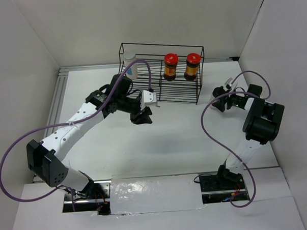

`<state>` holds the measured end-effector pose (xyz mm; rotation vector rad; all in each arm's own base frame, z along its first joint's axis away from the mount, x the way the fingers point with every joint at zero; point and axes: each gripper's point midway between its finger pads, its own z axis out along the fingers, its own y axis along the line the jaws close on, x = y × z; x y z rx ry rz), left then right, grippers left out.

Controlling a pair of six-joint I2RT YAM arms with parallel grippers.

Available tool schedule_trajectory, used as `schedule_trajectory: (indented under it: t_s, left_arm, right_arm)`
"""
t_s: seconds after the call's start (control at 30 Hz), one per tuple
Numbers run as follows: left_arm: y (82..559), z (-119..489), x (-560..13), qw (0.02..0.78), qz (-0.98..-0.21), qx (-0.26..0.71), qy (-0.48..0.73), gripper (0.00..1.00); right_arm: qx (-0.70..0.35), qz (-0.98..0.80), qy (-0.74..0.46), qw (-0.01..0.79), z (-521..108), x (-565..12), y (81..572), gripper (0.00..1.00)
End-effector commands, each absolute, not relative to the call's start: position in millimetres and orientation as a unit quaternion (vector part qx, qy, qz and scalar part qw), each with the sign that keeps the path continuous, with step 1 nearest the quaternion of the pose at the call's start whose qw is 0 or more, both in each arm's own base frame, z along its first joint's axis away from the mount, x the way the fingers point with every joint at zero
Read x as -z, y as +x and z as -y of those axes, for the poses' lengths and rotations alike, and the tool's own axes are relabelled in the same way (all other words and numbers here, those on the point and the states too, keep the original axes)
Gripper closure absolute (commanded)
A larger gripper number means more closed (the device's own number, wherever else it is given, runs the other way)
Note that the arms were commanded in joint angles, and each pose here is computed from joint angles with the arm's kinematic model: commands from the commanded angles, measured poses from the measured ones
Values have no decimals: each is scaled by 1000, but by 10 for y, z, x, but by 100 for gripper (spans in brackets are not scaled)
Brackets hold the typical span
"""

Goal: Organize the condiment bottles

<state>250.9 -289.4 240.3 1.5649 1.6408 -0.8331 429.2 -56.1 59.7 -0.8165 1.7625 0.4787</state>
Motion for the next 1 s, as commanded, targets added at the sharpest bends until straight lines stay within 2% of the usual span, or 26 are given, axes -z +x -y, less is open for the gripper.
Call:
schedule_trajectory:
  t_s: [0.0, 0.13, 0.3, 0.43, 0.6, 0.8, 0.97]
  left_arm:
    - [2441, 2999, -2745, 394, -588, 354, 611, 47]
    - [2369, 3092, -2868, 404, -562, 388, 609, 45]
    - [2364, 3224, -3051, 427, -527, 424, 600, 38]
    - [2430, 3367, -3254, 454, -492, 448, 592, 26]
    - [2513, 3522, -3334, 439, -486, 488, 577, 19]
    - [2689, 3786, -3358, 440, -485, 493, 573, 1]
    - [2831, 3863, -3313, 452, -493, 477, 571, 1]
  right_arm:
    - [-176, -687, -387, 589, 568, -1337, 4306, 52]
    - [-193, -683, -389, 588, 510, -1557, 4147, 54]
    - [-213, -670, -403, 586, 386, -1816, 3979, 58]
    - [-240, -646, -417, 593, 223, -2050, 3824, 59]
    - [-251, -630, -435, 593, -70, -2278, 3593, 62]
    - [-291, -597, -476, 576, -614, -2472, 3391, 64]
    - [-313, -566, -513, 565, -1009, -2631, 3226, 66]
